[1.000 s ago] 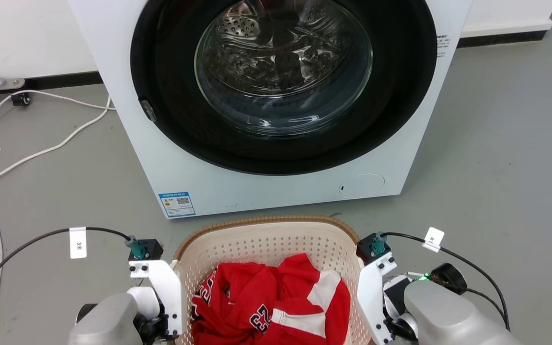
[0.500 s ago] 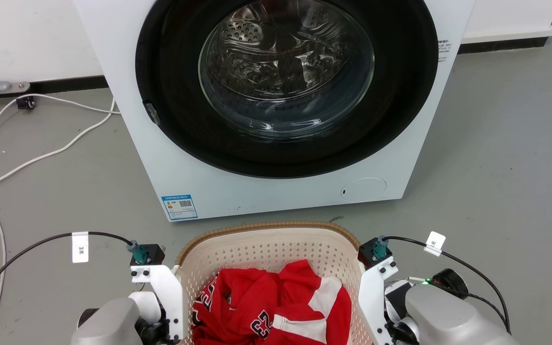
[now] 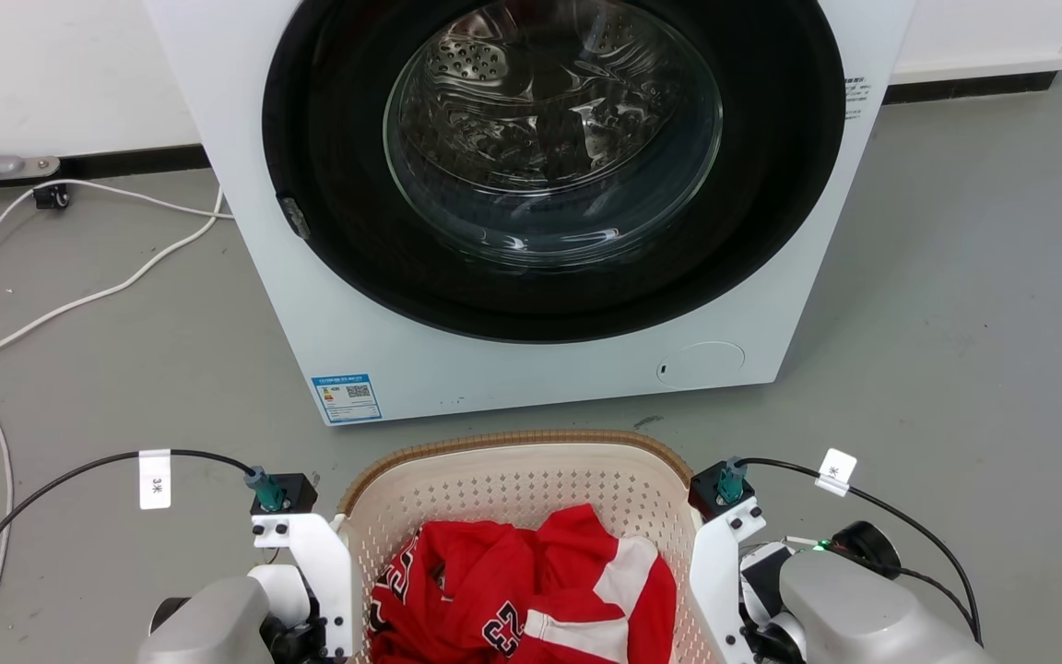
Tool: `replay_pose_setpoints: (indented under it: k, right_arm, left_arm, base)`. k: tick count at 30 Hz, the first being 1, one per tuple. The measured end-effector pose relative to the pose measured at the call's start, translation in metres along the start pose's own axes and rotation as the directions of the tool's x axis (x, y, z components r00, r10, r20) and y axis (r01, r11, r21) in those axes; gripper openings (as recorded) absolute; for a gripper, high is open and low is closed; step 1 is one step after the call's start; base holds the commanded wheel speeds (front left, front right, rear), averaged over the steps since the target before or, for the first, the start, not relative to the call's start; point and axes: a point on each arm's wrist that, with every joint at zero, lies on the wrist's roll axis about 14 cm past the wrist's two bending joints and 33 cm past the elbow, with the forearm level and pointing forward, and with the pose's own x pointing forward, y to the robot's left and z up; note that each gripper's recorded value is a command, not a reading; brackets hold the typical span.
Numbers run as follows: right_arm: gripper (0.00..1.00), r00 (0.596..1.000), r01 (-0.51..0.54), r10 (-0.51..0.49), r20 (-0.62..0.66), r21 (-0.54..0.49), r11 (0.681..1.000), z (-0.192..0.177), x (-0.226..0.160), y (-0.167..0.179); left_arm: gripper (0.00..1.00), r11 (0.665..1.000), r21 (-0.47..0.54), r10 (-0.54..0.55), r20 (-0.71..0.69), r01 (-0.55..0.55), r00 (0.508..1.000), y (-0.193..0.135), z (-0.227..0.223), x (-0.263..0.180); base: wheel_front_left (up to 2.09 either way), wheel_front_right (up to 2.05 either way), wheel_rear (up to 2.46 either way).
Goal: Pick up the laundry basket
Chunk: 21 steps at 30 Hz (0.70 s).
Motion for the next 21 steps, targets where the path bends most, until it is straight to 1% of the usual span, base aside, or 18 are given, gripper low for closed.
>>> replay_pose_setpoints:
  k: [21]
  right_arm:
    - [0.00,1.000,-0.003,0.003,-0.011,0.002,1.000,-0.0021,0.0010,0.0004]
  left_arm:
    - [0.00,1.000,-0.009,0.000,-0.006,0.000,1.000,0.0009,-0.0037,0.0008]
  base:
    - [0.00,0.00,0.00]
